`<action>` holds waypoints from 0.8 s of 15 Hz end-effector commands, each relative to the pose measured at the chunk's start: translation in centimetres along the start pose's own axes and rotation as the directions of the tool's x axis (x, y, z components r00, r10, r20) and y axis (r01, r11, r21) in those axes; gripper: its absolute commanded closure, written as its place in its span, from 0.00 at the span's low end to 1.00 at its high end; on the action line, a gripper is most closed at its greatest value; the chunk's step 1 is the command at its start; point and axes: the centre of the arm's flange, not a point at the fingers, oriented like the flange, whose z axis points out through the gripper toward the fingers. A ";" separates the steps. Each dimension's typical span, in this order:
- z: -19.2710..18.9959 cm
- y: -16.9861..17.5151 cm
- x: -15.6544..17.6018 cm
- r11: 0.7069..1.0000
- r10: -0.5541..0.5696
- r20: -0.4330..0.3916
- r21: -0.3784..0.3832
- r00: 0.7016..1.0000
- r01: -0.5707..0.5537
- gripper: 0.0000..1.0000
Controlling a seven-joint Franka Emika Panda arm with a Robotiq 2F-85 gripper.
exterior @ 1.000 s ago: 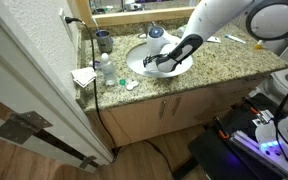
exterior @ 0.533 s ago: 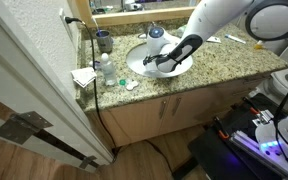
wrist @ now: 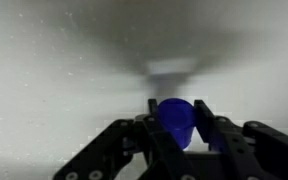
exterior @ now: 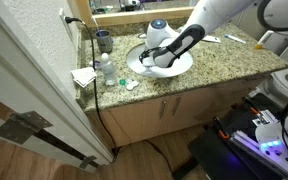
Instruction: Remove the blue-lidded bottle from the sink and place it on the counter top
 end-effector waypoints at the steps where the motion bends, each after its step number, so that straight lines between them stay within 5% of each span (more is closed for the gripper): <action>1: -6.9 1.5 -0.2 0.990 0.032 0.141 0.129 0.990 -0.050 0.86; 8: -19.6 5.5 -2.3 0.909 0.020 0.398 0.375 0.917 -0.182 0.86; 12: -24.6 9.0 -3.9 0.814 -0.040 0.529 0.509 0.847 -0.280 0.86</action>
